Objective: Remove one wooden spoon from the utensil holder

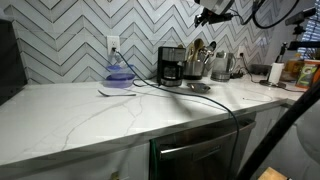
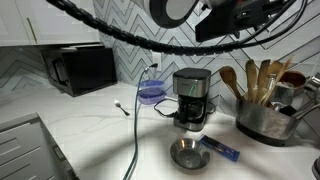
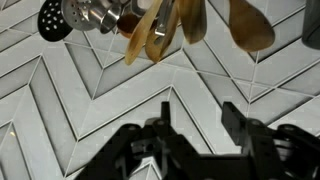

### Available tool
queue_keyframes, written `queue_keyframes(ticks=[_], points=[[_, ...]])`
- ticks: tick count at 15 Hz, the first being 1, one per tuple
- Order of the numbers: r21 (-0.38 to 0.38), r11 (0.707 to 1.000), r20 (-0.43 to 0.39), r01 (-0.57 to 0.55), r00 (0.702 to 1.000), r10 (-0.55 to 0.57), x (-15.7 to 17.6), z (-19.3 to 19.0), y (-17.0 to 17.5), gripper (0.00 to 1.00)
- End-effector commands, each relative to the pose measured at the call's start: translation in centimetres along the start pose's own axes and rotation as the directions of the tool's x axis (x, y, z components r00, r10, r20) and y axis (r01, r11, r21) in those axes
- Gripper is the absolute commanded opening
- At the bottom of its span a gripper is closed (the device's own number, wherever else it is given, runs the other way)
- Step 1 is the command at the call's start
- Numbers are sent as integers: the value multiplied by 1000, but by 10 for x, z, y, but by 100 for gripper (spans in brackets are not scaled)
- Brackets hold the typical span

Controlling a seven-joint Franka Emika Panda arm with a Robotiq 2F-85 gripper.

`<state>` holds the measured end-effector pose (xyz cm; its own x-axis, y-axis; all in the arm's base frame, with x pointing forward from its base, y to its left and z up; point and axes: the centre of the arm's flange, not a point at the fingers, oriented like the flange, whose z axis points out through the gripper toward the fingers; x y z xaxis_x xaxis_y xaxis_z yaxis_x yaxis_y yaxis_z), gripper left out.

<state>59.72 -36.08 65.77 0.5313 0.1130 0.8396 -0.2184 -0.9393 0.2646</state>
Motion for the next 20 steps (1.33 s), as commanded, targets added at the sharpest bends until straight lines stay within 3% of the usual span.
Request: queue_keyframes(ticks=[1,2,4,5,6,11,16,20], points=[[119,988,48,102,993,-109,-18,0,28,87],[147,981,57,128,989,-137,-21,1,33,95],[195,974,71,116,989,-132,-24,2,45,100],[143,984,69,105,991,-116,-22,1,26,93],[157,982,74,106,990,-119,-24,0,31,99],[171,979,70,108,990,-121,-23,-2,33,100],[332,934,68,135,984,-166,-25,17,56,100],[366,918,99,152,975,-201,-30,29,76,100]])
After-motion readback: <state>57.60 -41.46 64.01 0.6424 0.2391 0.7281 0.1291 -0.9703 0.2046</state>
